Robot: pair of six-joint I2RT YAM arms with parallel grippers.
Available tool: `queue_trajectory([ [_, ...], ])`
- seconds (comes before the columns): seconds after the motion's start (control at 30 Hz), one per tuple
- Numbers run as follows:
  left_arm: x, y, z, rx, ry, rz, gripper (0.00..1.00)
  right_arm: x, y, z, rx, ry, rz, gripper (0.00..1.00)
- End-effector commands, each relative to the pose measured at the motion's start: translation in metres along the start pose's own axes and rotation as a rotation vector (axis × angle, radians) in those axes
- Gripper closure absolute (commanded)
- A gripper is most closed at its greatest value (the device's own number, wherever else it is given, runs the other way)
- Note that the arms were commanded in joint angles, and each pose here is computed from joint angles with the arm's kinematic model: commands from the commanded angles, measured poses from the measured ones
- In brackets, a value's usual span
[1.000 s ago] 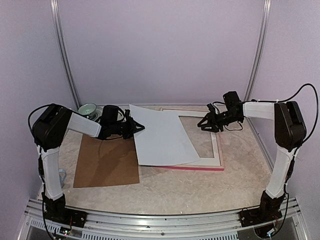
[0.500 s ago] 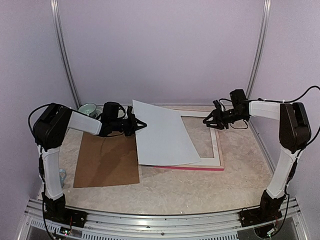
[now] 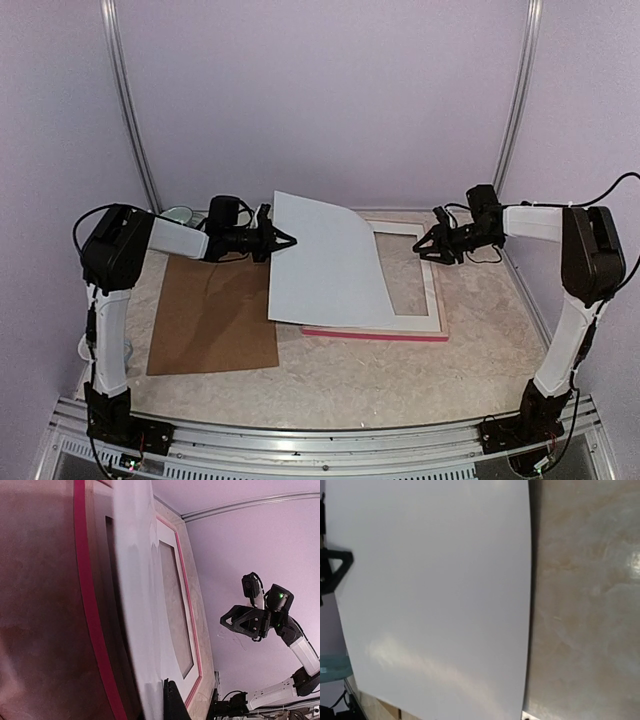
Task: Put the photo into the frame
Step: Place the photo on the mat board.
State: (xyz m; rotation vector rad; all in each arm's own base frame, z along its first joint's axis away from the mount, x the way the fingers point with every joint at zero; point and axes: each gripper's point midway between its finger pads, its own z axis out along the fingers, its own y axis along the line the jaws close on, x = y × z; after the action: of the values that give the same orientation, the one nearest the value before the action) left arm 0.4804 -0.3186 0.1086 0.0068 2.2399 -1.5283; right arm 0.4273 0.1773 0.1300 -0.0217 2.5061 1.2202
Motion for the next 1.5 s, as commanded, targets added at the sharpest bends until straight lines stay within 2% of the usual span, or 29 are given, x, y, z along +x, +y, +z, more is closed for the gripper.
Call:
queue_trajectory([
  [0.0, -0.002, -0.012, 0.009, 0.072, 0.055, 0.061, 0.99, -0.003, -0.002, -0.01, 0.007, -0.028, -0.02, 0.64],
  [0.33, 0.002, -0.005, 0.024, 0.092, 0.102, 0.06, 0.98, -0.009, -0.03, -0.018, 0.126, -0.074, 0.009, 0.64],
  [0.5, 0.013, -0.014, 0.026, 0.1, 0.13, 0.074, 0.98, -0.018, -0.045, -0.023, 0.209, -0.106, 0.019, 0.64],
  [0.83, 0.022, -0.008, 0.045, 0.096, 0.152, 0.068, 0.95, -0.031, -0.085, -0.011, 0.331, -0.122, 0.057, 0.64],
  [1.17, 0.021, -0.01, 0.064, 0.111, 0.115, 0.06, 0.94, -0.03, -0.101, 0.003, 0.34, -0.1, 0.076, 0.63],
  [1.47, 0.015, -0.005, 0.067, 0.122, 0.044, 0.029, 0.94, -0.026, -0.099, 0.015, 0.274, -0.068, 0.052, 0.63],
])
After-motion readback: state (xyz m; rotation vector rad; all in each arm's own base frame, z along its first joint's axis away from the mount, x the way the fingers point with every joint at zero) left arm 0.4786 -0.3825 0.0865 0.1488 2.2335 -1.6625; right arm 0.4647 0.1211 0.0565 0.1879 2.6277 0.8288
